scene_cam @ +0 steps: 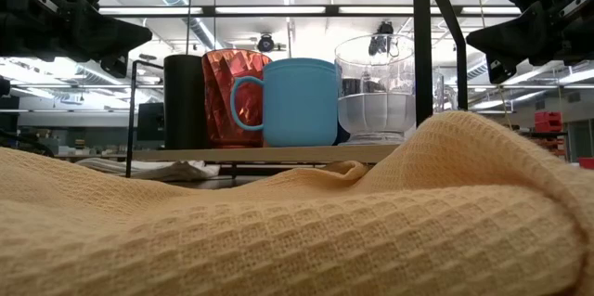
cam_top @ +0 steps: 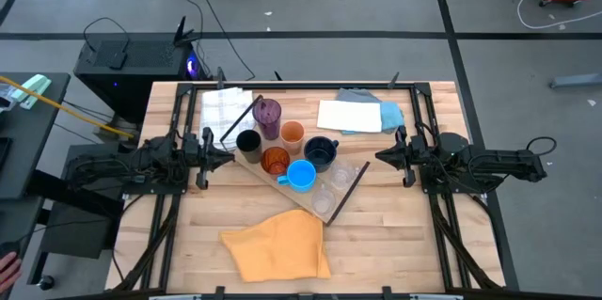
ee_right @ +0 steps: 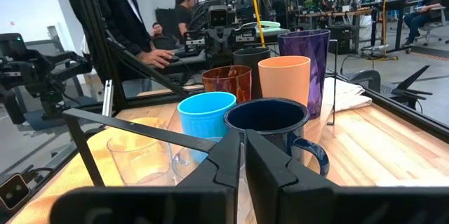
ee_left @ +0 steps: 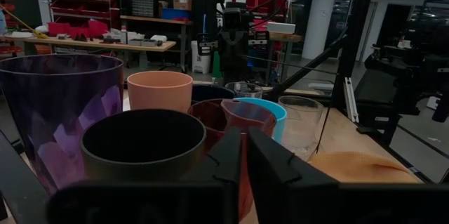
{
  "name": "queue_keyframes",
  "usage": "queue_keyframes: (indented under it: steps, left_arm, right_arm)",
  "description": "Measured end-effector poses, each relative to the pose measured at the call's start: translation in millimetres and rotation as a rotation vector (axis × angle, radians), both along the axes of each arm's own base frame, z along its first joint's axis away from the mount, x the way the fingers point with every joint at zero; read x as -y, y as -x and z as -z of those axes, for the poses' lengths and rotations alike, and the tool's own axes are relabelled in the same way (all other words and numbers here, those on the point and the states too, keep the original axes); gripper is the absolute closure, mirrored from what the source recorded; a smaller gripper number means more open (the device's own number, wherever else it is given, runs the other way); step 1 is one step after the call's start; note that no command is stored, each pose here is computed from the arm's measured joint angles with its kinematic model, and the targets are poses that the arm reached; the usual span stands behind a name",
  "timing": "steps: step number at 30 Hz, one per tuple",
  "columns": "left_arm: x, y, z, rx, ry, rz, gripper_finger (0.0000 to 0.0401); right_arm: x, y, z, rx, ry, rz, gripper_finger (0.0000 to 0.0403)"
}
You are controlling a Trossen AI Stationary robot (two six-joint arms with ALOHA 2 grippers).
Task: Stack small to large cups/mugs on shelf
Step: Return to Home Position
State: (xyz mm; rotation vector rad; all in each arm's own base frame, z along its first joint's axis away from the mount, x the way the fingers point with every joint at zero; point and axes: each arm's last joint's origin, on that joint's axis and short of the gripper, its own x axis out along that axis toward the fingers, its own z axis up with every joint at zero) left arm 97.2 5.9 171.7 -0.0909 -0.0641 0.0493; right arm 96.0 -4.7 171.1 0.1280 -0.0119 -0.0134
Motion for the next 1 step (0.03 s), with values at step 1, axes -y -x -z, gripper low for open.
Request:
queue_keyframes:
  steps: [1]
  left_arm:
    - [0.0,0.0,0.0,0.0,0.0,0.0,0.0374]
  right_arm:
    - [0.0,0.0,0.0,0.0,0.0,0.0,0.0374]
